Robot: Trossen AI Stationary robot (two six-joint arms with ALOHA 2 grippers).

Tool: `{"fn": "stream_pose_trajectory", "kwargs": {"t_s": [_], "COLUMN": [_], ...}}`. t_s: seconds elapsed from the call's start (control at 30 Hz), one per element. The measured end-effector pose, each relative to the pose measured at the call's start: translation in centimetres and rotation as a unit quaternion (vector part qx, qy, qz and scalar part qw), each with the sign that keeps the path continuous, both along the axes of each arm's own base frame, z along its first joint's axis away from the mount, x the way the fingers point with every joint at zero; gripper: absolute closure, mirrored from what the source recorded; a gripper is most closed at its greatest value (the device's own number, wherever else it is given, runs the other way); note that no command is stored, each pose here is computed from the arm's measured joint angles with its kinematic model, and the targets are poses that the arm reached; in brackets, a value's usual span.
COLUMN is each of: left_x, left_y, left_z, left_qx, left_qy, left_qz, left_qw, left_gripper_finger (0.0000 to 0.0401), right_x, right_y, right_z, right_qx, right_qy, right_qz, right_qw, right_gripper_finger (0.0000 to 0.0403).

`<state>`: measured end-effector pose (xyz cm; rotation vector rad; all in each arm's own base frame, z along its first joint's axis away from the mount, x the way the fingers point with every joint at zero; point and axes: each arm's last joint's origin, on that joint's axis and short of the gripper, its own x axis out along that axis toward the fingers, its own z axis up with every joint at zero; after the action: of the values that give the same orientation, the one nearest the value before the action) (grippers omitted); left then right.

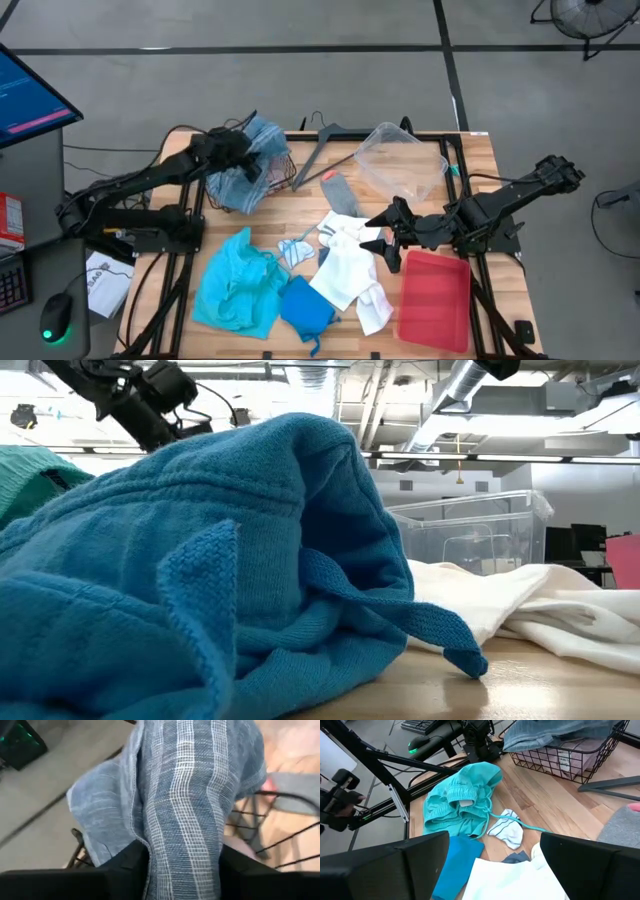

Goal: Pick & Place Cloths
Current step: Put the blue polo shirt into the wire basket

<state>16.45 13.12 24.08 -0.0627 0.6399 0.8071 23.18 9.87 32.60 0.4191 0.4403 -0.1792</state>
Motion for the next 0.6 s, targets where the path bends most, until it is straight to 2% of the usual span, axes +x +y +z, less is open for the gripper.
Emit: {"fn": "stream_pose_trajectory", "kwargs": {"t_s": [0.17,0.33,0.47,0.6], "left_x": [-0.4,-1.2,-1.6,-2.5], "left_y": [-0.6,-1.1,-1.7,-2.5], "left_z": [0.0,-0.1,2.6,6.6], "left_qx": [-0.046,-0.082,-0.066,-0.016], "left_qy": [0.041,0.082,0.029,-0.038], "left_qz": [-0.013,-0.016,-0.041,-0.053], "left_qw": [0.998,0.993,0.997,0.998], "left_gripper_finger": [0.0222,0.0202,0.0199,0.0216], "right_x": [0.0,0.0,0.0,0.0], "right_y": [0.0,0.0,0.0,0.0], "right_z": [0.0,0.0,0.0,0.0], "right_qx": [-0.007,-0.010,-0.012,-0.012], "right_qy": [0.001,0.001,0.001,0.002], "right_qz": [0.004,0.005,0.006,0.006], "right_qw": [1.000,1.000,1.000,1.000], "right_gripper_finger": [0.0094,0.0094,0.0094,0.0094]}}
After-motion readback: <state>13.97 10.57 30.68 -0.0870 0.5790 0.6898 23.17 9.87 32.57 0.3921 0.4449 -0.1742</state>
